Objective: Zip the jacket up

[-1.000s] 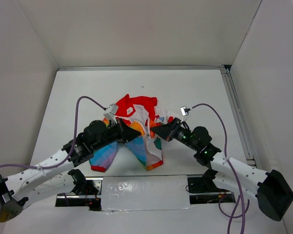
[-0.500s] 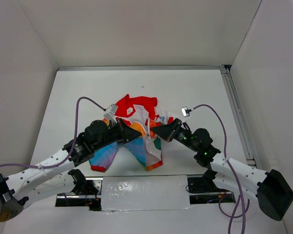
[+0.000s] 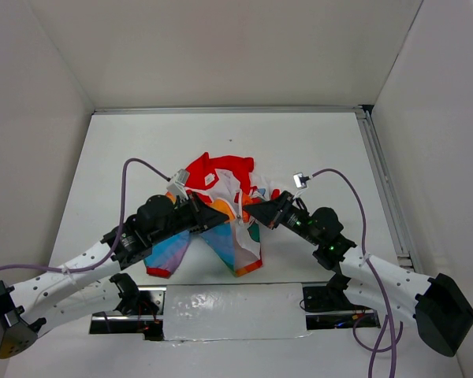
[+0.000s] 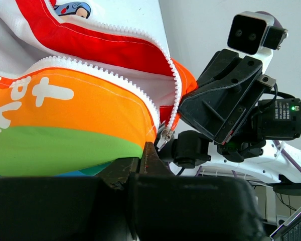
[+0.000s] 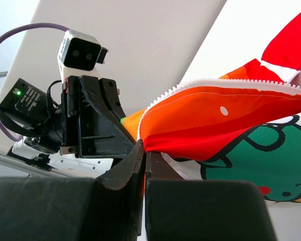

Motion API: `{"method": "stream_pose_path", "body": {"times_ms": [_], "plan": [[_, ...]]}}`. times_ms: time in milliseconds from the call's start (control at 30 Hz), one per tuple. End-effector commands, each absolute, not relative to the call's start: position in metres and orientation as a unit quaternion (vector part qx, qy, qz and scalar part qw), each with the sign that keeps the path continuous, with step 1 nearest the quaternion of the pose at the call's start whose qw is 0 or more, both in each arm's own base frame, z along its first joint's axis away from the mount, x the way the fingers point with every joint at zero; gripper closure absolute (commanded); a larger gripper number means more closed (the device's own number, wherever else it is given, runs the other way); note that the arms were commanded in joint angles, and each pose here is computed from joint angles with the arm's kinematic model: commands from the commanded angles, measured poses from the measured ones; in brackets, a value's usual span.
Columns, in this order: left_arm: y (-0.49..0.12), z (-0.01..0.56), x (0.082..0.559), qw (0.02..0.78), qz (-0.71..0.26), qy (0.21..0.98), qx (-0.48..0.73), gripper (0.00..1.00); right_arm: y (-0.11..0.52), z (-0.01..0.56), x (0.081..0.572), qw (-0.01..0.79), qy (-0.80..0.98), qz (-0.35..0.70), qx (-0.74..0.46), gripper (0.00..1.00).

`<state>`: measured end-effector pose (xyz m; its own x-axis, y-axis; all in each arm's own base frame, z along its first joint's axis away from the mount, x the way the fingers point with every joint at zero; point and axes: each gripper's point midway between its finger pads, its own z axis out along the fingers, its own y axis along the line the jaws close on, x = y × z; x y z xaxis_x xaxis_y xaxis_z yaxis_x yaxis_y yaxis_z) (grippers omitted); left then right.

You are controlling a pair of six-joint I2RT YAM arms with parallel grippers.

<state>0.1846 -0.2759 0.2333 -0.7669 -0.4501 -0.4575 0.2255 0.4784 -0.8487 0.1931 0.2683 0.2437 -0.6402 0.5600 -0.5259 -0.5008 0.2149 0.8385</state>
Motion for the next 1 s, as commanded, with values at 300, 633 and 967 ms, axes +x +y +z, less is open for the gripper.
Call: {"method": "stream_pose_path", "body": {"times_ms": [300,633,967], "plan": [[-0.276,0.2552,0.1852,0.351,-0.532,0.767,-0.078,1.0,0.2691,0.2545,0.1892,0.431,0.641,0.635,0.013,1.0],[-0.2777,0.2512,0.1853,0.344,-0.531,0.77,-0.081,1.0,0.271,0.2558,0.1901,0.43,0.641,0.636,0.011,1.0],[-0.2793,0.2519,0.1836,0.34,-0.535,0.769,-0.076,1.0,0.2704,0.2596,0.1933,0.436,0.634,0.639,0.019,1.0]]}}
